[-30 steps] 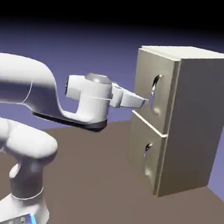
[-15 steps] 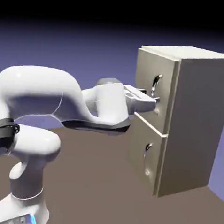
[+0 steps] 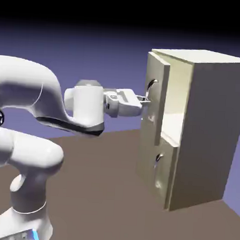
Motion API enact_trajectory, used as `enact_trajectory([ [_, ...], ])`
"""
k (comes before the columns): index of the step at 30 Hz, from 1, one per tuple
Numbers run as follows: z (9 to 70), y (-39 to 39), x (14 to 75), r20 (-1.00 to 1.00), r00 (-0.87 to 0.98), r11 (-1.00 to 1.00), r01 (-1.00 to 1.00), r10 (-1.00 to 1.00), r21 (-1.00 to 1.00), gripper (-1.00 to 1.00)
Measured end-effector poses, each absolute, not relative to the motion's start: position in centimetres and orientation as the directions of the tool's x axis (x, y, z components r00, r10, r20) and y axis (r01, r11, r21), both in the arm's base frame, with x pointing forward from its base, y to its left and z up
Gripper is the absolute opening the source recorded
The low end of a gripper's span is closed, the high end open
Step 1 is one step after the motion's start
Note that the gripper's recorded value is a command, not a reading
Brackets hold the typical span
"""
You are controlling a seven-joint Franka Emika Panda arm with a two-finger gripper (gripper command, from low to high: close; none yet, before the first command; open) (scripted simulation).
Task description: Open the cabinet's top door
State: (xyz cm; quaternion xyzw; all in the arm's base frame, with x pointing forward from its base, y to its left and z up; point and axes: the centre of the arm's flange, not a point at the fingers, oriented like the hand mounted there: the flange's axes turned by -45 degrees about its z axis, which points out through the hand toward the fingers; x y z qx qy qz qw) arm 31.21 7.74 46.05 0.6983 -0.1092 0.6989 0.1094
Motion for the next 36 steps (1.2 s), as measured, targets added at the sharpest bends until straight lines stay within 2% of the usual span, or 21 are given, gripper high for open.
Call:
enact_trajectory([
  [23, 46.1, 12.1, 28.4, 1.000, -0.001, -0.875, -0.484, 0.006, 0.005, -1.00],
  [36, 46.1, 20.0, 25.8, 1.000, -0.002, -0.678, -0.735, 0.001, -0.001, -1.00],
])
